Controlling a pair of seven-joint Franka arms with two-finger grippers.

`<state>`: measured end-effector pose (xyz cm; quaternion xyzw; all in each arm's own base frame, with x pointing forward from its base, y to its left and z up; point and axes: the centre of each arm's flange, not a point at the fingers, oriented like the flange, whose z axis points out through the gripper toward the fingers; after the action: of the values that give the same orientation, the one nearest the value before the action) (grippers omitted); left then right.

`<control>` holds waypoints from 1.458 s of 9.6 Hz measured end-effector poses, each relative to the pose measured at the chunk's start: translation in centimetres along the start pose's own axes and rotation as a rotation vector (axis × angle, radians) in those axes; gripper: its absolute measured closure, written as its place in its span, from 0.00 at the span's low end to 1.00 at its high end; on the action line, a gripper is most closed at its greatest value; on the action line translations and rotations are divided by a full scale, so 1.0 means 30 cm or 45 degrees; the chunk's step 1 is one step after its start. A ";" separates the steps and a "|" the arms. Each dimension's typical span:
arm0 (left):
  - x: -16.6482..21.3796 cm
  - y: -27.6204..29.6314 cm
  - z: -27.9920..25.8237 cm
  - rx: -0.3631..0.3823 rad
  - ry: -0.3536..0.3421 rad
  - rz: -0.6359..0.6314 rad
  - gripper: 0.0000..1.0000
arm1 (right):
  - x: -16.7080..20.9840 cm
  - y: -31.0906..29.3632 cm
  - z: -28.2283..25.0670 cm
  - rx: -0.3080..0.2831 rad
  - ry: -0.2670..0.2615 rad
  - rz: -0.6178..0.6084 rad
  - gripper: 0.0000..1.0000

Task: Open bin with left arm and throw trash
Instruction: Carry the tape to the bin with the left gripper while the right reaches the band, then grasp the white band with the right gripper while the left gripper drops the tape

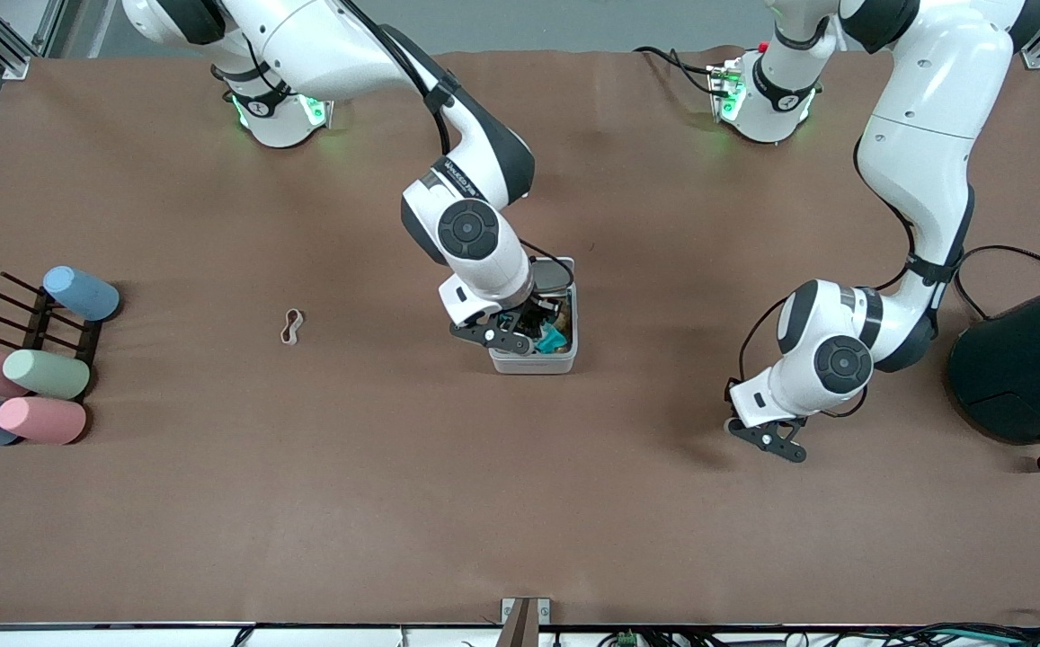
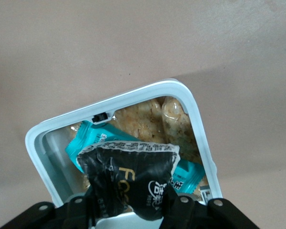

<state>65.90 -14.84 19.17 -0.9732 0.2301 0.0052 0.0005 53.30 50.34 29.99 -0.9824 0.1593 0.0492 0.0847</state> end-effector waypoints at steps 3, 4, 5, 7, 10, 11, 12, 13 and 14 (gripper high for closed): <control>0.080 0.189 -0.287 -0.072 -0.016 -0.114 0.49 | 0.025 0.029 -0.008 -0.051 -0.025 0.016 0.01; 0.097 0.284 -0.381 -0.105 -0.010 -0.166 0.49 | 0.049 0.042 -0.024 -0.054 -0.025 0.029 0.00; 0.106 0.391 -0.444 -0.134 0.000 -0.229 0.49 | 0.067 0.052 -0.054 -0.056 -0.027 0.038 0.00; 0.107 0.613 -0.493 -0.201 -0.010 -0.393 0.49 | 0.139 0.115 -0.216 -0.083 -0.048 0.089 0.00; 0.083 0.878 -0.483 -0.233 -0.058 -0.515 0.49 | 0.384 0.412 -0.472 -0.125 -0.117 0.180 0.00; 0.073 0.960 -0.463 -0.229 -0.068 -0.530 0.49 | 0.465 0.534 -0.454 -0.155 -0.162 0.189 0.00; 0.065 1.024 -0.441 -0.212 -0.067 -0.537 0.49 | 0.540 0.678 -0.400 -0.181 -0.203 0.181 0.00; 0.063 1.055 -0.420 -0.185 -0.051 -0.544 0.49 | 0.606 0.839 -0.332 -0.198 -0.215 0.157 0.00; 0.068 1.056 -0.396 -0.156 -0.034 -0.547 0.49 | 0.661 1.013 -0.241 -0.214 -0.198 0.130 0.00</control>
<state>53.64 -44.10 31.08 -0.9979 0.0169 0.0317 -0.0544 62.75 14.56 30.04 -0.9698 0.1976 0.1427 0.0117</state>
